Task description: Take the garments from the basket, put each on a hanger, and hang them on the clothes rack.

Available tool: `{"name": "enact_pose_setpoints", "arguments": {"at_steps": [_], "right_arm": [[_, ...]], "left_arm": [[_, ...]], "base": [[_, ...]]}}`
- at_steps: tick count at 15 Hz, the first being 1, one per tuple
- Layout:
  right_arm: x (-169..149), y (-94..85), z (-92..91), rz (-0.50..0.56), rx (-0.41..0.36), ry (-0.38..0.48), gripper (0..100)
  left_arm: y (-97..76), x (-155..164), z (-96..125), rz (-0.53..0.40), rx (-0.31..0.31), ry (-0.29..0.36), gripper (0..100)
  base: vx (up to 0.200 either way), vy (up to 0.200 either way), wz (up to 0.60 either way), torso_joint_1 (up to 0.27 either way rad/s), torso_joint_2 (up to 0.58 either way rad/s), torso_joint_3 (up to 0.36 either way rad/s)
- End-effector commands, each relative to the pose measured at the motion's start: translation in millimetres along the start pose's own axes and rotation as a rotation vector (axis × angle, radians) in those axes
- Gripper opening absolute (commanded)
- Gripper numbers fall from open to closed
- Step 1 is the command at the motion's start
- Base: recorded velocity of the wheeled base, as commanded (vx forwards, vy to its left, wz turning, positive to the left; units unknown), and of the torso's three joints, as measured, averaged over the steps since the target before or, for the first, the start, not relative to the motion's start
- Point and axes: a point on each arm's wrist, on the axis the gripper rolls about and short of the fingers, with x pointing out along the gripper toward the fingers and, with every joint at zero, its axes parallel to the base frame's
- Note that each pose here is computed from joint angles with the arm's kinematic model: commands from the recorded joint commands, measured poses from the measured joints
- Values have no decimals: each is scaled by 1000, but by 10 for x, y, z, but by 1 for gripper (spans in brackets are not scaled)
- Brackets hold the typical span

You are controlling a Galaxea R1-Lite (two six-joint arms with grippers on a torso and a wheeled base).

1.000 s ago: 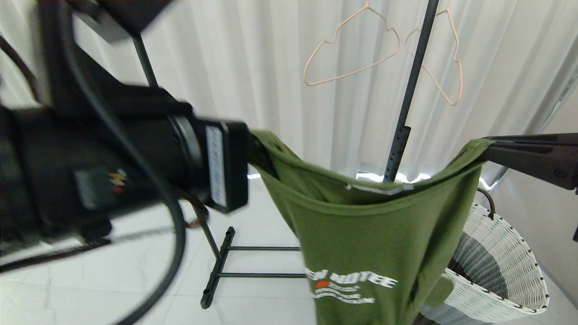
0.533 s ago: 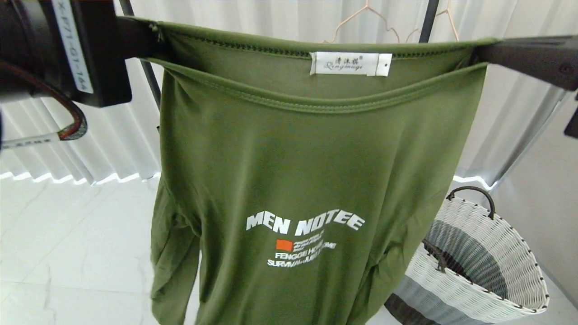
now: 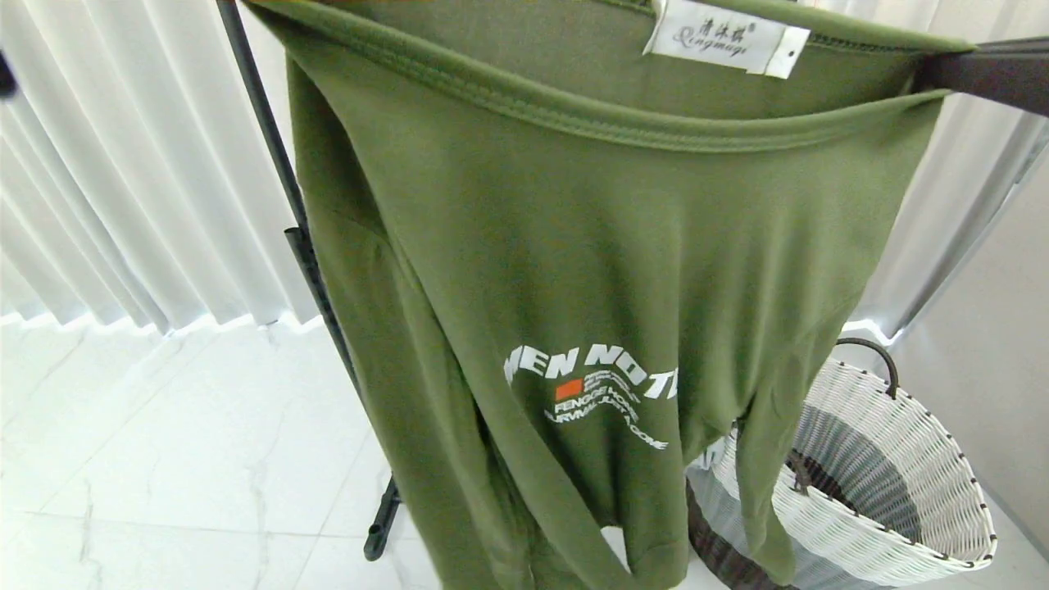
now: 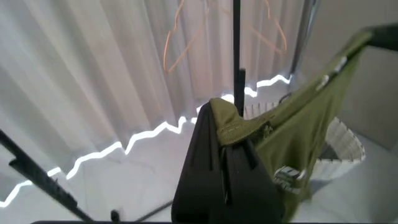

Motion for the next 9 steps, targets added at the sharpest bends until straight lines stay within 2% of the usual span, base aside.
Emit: {"name": "enact_pose_setpoints", "arguments": {"at_steps": [1, 2, 3, 4, 6, 9], "right_arm": [[-390, -194, 74, -9, -12, -26, 0], [-390, -194, 74, -9, -12, -26, 0], [-651, -275, 21, 35, -92, 21, 0], [-717, -271, -4, 71, -120, 28, 0], [-756, -206, -18, 161, -137, 13, 0], [-711, -109, -9, 235, -149, 5, 0]], "left_arm": [[-92, 140, 15, 18, 16, -27, 0], [-92, 140, 15, 18, 16, -27, 0], [-164, 327, -6, 57, 24, -39, 0], [-164, 424, -31, 86, 25, -34, 0], [-137, 555, -57, 132, 24, -31, 0], [-73, 642, -66, 177, 17, -37, 0]], "base": [[0, 0, 0, 0, 0, 0], [0, 0, 0, 0, 0, 0], [0, 0, 0, 0, 0, 0], [0, 0, 0, 0, 0, 0], [0, 0, 0, 0, 0, 0], [0, 0, 0, 0, 0, 0]]}}
